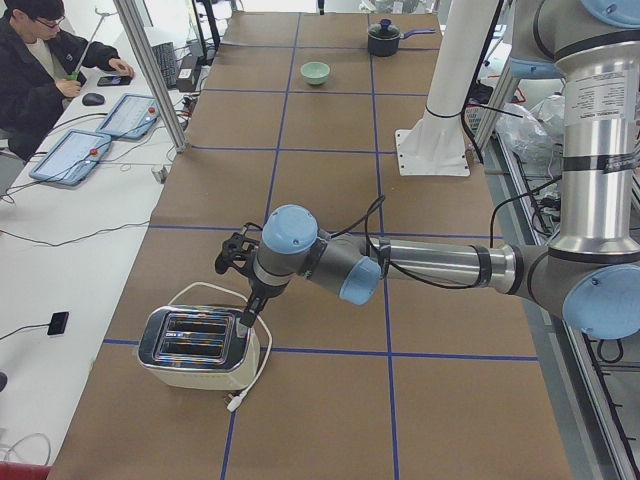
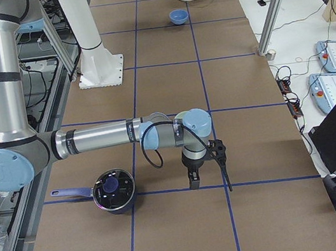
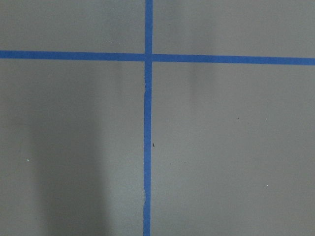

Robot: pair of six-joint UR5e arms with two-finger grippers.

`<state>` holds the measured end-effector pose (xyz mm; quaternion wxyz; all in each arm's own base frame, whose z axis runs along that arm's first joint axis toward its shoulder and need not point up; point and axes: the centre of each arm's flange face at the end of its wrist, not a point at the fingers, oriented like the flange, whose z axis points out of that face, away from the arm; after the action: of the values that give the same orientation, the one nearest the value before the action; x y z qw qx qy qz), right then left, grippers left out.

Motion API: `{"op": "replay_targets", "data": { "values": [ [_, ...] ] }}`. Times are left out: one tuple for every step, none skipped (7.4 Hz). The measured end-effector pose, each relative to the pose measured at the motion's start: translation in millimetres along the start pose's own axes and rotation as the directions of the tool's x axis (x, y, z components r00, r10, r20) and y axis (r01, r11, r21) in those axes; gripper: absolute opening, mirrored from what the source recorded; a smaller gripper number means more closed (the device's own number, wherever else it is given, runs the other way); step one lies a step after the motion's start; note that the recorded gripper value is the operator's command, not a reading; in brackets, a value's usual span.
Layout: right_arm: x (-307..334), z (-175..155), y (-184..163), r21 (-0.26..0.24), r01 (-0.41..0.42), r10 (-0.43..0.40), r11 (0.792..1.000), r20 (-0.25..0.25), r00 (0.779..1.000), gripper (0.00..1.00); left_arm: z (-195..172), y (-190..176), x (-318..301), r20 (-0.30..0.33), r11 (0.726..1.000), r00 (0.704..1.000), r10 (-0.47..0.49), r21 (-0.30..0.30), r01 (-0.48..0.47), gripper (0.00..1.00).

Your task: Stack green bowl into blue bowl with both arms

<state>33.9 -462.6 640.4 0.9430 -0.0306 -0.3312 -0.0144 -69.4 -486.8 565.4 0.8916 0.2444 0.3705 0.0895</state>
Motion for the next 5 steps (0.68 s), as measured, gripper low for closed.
{"op": "replay_targets", "data": {
  "values": [
    [-3.9, -4.4, -5.1, 0.009, 0.007, -0.007, 1.0, 0.002, 1.0, 1.0, -4.7, -12.2, 5.8, -0.003, 0.999, 1.0, 0.023, 0.029, -0.023, 0.99],
    [-12.4, -12.2, -14.7, 0.033, 0.029, -0.03, 0.999, 0.009, 1.0, 1.0, -7.1, -23.3, 13.6, -0.009, 0.998, 0.999, 0.032, 0.051, -0.031, 0.99],
    [-27.1, -18.9, -25.7, 0.083, 0.084, -0.086, 0.993, 0.016, 0.996, 1.0, 1.9, -37.4, 33.2, -0.033, 0.998, 0.999, 0.027, 0.055, -0.025, 0.99],
    [-48.9, -19.6, -35.1, 0.144, 0.148, -0.152, 0.979, 0.016, 0.988, 1.0, 25.2, -53.5, 67.7, -0.079, 0.999, 0.997, -0.005, 0.032, 0.008, 0.99],
    [-76.5, -16.1, -42.8, 0.186, 0.17, -0.176, 0.968, 0.017, 0.984, 1.0, 52.4, -62.2, 105.3, -0.125, 0.998, 0.991, -0.057, -0.007, 0.057, 0.99]
  ]
}}
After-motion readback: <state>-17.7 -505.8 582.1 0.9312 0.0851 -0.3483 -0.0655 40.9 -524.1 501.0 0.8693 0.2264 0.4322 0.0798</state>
